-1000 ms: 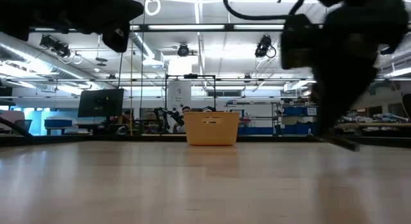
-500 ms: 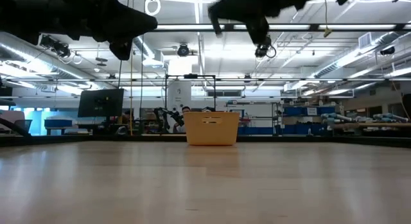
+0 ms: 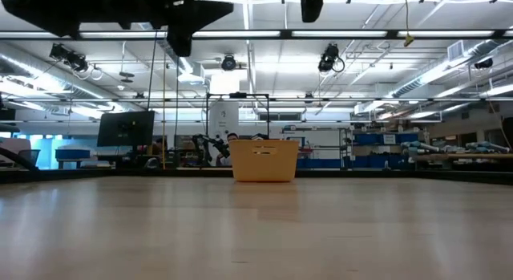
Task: Sort batteries
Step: Put the small black battery into the orange bin
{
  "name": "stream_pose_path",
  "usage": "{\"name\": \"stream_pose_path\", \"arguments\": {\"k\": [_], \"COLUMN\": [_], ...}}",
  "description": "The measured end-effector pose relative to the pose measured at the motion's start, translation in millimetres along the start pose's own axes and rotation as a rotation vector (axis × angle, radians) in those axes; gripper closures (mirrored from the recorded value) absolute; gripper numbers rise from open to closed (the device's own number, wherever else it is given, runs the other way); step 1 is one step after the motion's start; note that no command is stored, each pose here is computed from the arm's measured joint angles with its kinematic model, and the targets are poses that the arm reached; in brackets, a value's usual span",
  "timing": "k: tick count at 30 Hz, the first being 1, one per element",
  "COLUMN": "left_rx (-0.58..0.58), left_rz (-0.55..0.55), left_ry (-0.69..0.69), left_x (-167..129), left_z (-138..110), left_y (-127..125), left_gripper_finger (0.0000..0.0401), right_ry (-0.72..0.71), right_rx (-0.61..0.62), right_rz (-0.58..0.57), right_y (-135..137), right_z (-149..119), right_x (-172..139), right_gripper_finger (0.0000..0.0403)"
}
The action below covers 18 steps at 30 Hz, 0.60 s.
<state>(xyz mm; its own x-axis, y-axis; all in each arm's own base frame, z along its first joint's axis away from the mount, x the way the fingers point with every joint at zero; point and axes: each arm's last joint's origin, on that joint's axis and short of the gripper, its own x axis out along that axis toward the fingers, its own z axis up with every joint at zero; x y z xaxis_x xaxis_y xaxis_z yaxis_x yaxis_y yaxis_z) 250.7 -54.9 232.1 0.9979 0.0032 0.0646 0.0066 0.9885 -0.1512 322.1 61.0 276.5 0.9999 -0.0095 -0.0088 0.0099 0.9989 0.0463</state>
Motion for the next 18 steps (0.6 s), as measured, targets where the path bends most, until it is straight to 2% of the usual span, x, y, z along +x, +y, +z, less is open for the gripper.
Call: {"name": "stream_pose_path", "arguments": {"k": [4,10,18], "left_rx": [0.01,0.02,-0.006], "left_rz": [-0.004,-0.001,0.032], "left_ry": [-0.031,-0.043,-0.037], "left_x": [15.3,29.4,34.2], "left_z": [2.5,7.5,6.8], "left_y": [-4.0,-6.6,0.2], "left_gripper_finger": [0.0215,0.0213,0.0213], "right_ry": [0.001,0.001,0.001], "right_rx": [-0.005,-0.016,-0.026], "right_rz": [0.0,0.001,0.009], "right_y": [0.0,0.3,2.7], "right_z": [-0.1,-0.1,-0.2], "right_x": [0.0,-0.1,-0.6], "right_gripper_finger": [0.0371,0.037,0.037]}}
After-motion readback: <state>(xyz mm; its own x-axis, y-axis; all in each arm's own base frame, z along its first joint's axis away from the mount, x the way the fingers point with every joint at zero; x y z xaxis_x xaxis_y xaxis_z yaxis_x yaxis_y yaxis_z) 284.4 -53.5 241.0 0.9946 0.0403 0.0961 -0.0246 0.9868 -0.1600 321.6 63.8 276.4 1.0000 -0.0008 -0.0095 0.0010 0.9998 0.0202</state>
